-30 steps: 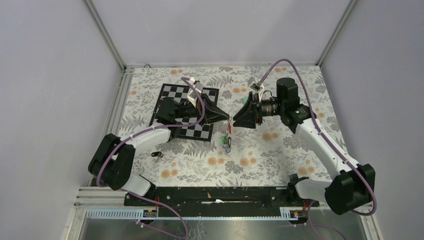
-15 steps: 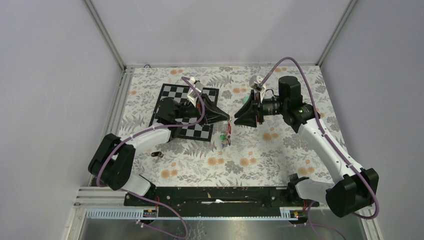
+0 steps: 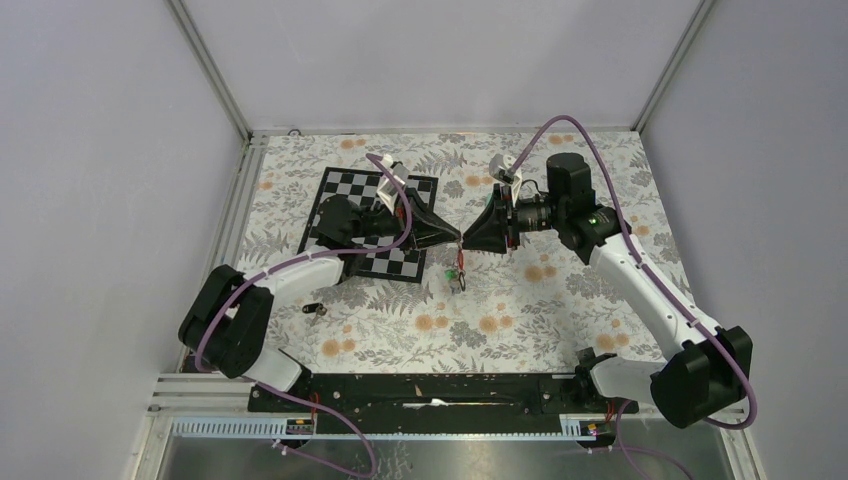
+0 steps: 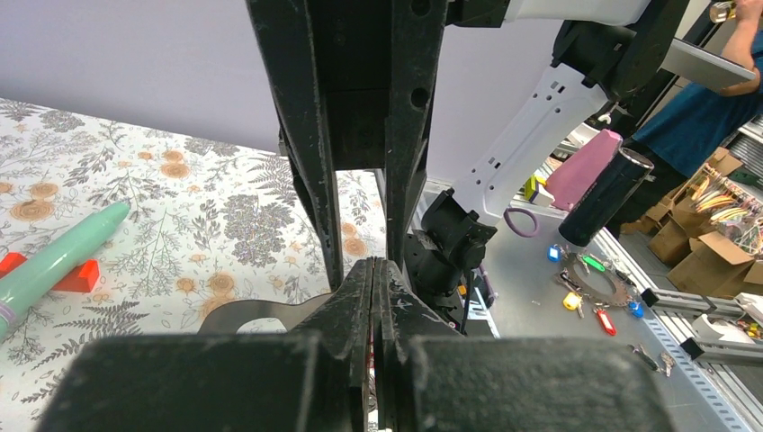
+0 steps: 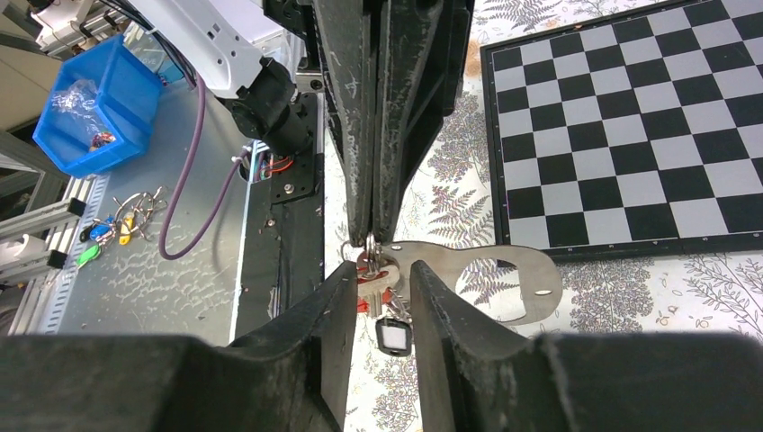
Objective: Put the keys on the keyring
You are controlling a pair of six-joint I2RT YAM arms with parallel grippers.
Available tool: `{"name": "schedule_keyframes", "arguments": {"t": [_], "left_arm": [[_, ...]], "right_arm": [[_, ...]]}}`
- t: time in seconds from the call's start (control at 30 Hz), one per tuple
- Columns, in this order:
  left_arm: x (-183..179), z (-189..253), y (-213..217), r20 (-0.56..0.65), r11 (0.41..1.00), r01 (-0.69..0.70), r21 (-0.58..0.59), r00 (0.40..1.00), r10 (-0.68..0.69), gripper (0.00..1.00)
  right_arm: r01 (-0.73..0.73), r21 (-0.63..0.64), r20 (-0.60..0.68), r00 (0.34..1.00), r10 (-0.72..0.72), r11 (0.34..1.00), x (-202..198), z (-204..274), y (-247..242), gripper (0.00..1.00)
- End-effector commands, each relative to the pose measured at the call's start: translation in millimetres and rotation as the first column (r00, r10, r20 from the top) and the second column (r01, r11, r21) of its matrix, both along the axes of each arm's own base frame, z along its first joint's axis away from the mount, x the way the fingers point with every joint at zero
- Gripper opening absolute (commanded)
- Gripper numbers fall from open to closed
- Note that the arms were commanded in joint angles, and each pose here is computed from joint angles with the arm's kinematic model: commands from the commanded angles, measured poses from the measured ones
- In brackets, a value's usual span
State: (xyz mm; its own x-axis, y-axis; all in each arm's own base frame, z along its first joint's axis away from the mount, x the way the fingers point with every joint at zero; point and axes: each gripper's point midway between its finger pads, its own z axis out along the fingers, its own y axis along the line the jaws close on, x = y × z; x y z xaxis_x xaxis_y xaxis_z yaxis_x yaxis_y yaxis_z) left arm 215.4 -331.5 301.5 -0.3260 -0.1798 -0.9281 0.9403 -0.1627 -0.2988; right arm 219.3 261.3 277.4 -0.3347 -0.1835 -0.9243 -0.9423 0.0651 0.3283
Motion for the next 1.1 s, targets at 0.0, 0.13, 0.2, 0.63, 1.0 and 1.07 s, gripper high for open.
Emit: {"name": "schedule_keyframes", "arguments": {"t": [0.0, 0.13, 0.2, 0.63, 1.0, 1.07], "left_arm": [[2, 18, -1, 0.063, 0.998, -0.020, -0.064, 0.998, 0.024, 0.00], [3, 18, -1, 0.064, 0.998, -0.021, -0.064, 0.998, 0.025, 0.00], [3, 18, -1, 0.064, 0.998, -0.020, -0.064, 0.998, 0.025, 0.00], [-2, 8, 0, 0.159, 1.000, 0.002, -0.002, 0.987, -0.002, 0.15], [18, -11, -7, 0.264, 0.977, 0.005, 0.211, 0.962, -0.062, 0.44], [19, -15, -8, 0.277, 0.974, 0.008, 0.226, 0.958, -0.072, 0.43]], "right_arm": [[-0.013, 0.026, 0.064, 0.998, 0.011, 1.000, 3, 16, 5, 0.33], [-0.022, 0.027, 0.060, 0.998, 0.020, 0.999, 1, 15, 7, 0.24], [-0.026, 0.029, 0.056, 0.998, 0.025, 0.999, 0, 14, 8, 0.18], [0.039, -0.112, 0.153, 0.988, -0.022, 0.993, 8, 8, -5, 0.00], [0.080, -0.471, 0.200, 0.980, 0.017, 0.878, 5, -22, -27, 0.00], [0.079, -0.501, 0.196, 0.980, 0.024, 0.862, 4, -23, -29, 0.00]]}}
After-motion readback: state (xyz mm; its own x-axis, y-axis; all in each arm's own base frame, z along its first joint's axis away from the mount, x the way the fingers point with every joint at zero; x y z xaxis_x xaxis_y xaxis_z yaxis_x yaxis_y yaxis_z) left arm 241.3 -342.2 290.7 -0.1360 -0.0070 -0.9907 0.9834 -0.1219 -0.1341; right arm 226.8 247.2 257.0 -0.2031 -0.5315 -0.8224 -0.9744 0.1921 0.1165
